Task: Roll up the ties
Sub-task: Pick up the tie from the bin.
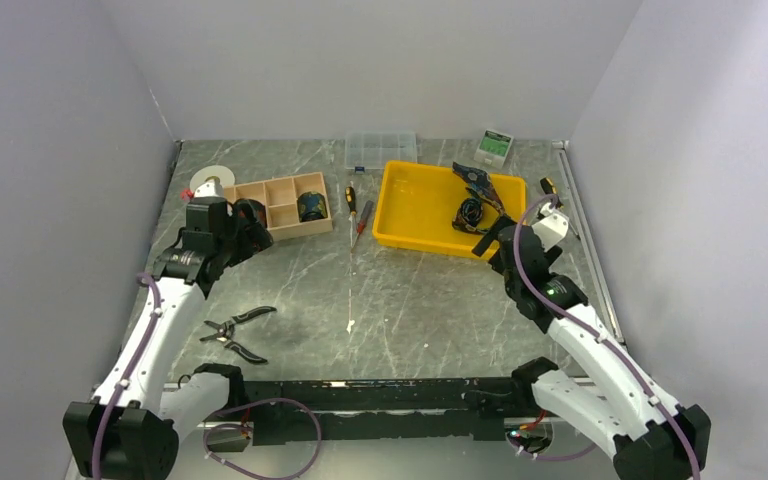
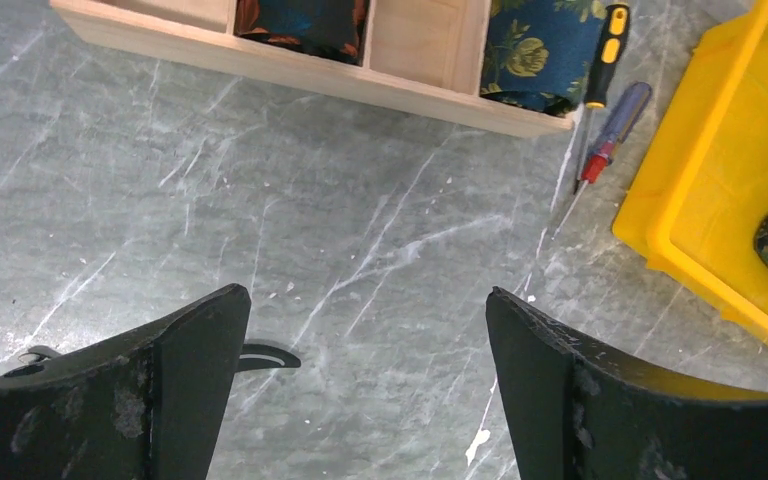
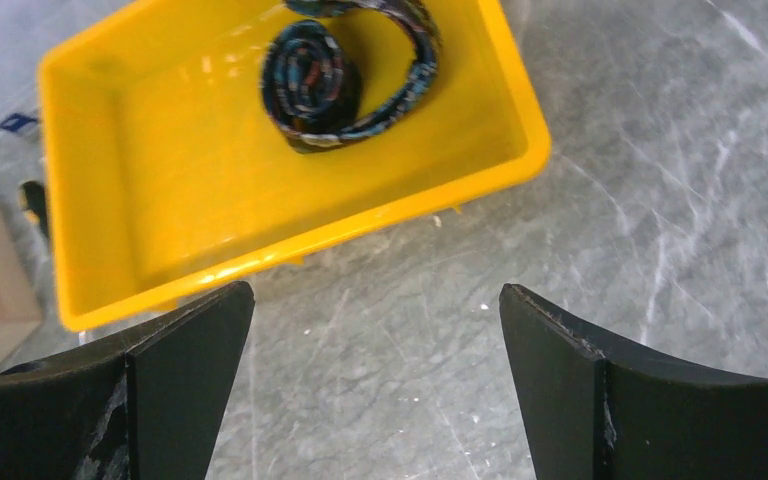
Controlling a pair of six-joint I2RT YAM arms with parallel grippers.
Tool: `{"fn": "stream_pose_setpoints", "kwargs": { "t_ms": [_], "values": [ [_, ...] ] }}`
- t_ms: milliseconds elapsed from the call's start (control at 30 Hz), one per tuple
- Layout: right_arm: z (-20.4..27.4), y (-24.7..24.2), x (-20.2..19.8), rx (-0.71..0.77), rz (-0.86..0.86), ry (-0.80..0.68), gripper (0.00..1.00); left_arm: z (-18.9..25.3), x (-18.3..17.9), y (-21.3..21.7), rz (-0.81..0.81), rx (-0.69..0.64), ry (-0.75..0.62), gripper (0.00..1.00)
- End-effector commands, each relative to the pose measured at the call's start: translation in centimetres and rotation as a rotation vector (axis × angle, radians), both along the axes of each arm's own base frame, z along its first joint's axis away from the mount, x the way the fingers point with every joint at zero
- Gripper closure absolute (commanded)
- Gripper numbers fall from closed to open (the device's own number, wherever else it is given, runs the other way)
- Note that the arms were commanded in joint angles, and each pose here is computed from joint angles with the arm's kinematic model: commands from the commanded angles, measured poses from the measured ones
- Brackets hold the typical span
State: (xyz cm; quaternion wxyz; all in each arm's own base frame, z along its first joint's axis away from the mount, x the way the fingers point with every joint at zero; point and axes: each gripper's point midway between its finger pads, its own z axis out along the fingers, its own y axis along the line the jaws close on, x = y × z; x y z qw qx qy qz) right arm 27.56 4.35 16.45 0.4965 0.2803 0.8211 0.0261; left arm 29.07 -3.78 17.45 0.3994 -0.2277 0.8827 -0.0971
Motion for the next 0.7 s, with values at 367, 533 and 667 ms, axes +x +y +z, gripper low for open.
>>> {"fn": "stream_pose_setpoints", "kwargs": {
  "t_ms": [367,533,667],
  "values": [
    [6.6,5.2,1.1,0.037,0.361,-0.247,0.0,4.2,0.2,-1.8,-0.098,-0.026,-0.17,0.06],
    [6.5,4.6,4.3,-0.021,0.266,-0.157,0.02,5.2,-0.3,-2.0,-0.097,-0.031,-0.223,0.06],
    [5.3,4.9,8.7,-0.135,0.24,-0.072,0.06,5.2,-0.4,-2.5,-0.118,-0.031,-0.226,0.06]
  ]
}}
